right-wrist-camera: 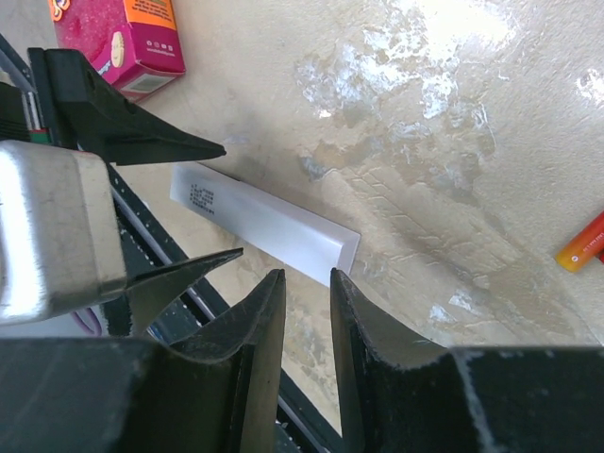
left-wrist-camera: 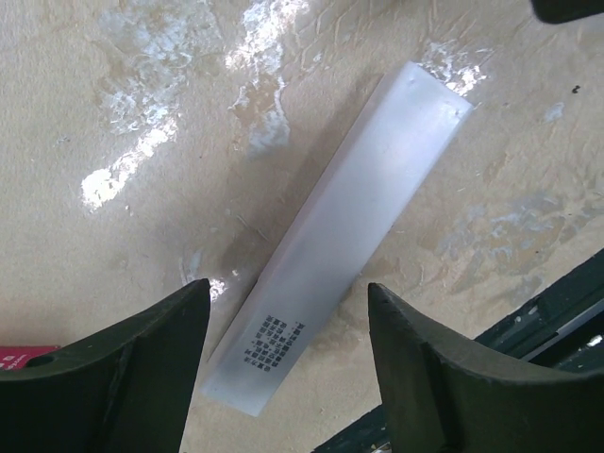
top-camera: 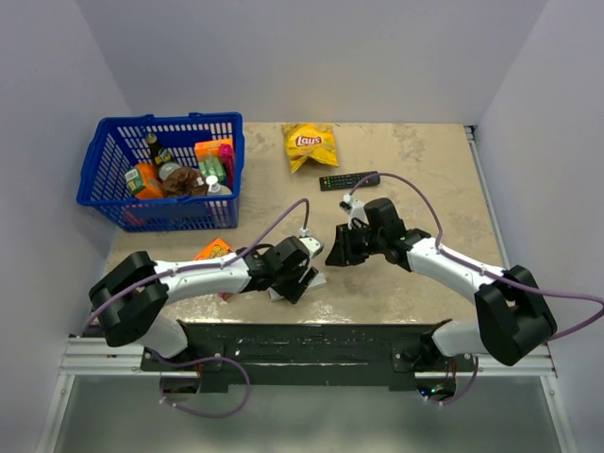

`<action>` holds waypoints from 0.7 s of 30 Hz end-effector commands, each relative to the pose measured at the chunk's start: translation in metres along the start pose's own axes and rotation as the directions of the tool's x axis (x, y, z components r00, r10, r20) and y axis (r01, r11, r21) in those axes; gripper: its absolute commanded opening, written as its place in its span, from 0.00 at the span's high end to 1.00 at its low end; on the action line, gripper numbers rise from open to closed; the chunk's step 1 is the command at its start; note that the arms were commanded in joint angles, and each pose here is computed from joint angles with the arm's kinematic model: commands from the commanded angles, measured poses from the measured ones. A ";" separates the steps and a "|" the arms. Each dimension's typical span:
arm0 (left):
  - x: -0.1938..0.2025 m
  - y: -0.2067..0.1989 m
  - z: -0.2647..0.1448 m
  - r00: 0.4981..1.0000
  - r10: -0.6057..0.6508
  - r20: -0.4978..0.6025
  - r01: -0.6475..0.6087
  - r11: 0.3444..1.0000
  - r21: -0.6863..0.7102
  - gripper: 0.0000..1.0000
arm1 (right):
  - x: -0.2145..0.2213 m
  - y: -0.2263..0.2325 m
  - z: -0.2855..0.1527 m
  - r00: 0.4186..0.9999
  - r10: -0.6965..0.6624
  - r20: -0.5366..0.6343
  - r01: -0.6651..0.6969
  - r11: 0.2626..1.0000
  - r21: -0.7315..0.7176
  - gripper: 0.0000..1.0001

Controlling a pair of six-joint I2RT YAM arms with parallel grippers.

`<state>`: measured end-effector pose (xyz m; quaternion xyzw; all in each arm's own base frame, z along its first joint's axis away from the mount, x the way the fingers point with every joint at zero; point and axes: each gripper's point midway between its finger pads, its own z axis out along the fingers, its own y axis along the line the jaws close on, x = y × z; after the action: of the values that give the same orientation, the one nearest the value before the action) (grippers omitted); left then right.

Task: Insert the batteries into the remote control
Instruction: Load the battery cover into the remote control.

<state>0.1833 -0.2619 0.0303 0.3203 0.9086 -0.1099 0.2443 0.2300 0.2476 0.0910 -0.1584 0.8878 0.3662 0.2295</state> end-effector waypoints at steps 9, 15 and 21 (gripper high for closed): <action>-0.029 0.004 -0.029 0.982 -0.113 0.151 0.115 0.993 -0.002 0.26 | -0.004 0.015 -0.006 0.997 -0.066 0.029 0.068 0.995 -0.073 0.70; -0.038 0.010 -0.053 0.923 -0.279 0.263 0.285 0.958 0.017 0.32 | 0.008 0.046 0.002 0.997 -0.071 -0.006 0.068 0.972 -0.226 0.73; -0.030 0.006 -0.055 0.901 -0.341 0.269 0.337 0.939 0.064 0.40 | 0.017 0.058 0.017 0.999 -0.046 -0.027 0.035 0.951 -0.308 0.77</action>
<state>0.1857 -0.2532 0.0946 0.1842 0.9033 -0.1860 0.3398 0.2008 0.2829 0.0992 -0.2093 0.8456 0.4481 0.2011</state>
